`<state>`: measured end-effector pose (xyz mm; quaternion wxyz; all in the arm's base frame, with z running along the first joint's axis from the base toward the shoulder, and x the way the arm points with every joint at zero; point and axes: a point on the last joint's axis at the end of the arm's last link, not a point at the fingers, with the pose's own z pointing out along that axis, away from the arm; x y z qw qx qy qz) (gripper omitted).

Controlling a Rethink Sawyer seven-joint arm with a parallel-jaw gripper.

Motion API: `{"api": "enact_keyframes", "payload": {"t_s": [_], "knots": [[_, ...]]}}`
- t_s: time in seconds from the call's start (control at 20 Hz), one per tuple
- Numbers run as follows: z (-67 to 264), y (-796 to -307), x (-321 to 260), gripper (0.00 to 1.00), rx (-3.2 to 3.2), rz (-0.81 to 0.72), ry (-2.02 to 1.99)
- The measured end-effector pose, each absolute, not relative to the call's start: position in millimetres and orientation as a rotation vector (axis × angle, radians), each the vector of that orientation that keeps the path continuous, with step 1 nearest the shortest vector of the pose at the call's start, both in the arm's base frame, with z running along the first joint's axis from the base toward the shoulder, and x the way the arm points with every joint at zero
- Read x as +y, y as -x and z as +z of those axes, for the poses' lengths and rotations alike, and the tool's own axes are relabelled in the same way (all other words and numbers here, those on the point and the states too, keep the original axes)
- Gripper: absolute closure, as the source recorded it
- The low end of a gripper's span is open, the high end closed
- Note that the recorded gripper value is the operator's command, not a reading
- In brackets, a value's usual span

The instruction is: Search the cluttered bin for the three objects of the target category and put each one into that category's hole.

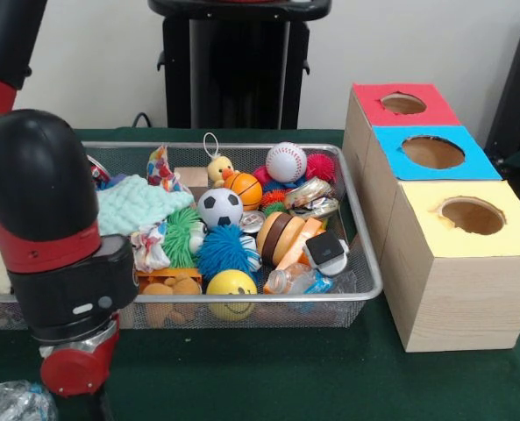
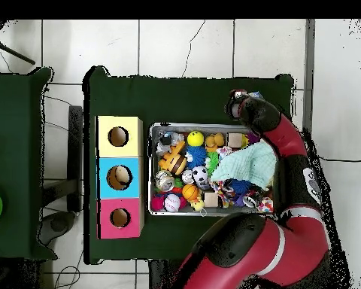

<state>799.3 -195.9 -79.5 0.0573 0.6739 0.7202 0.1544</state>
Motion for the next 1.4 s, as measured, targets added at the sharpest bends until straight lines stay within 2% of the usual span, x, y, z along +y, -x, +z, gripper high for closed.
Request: {"api": "enact_keyframes", "payload": {"t_s": [0.55, 1.4], "knots": [[-62, -782, -212, 1.00, 2.301, 0.134, -1.820], [-22, -766, -289, 1.00, 2.254, -0.045, -1.748]]}}
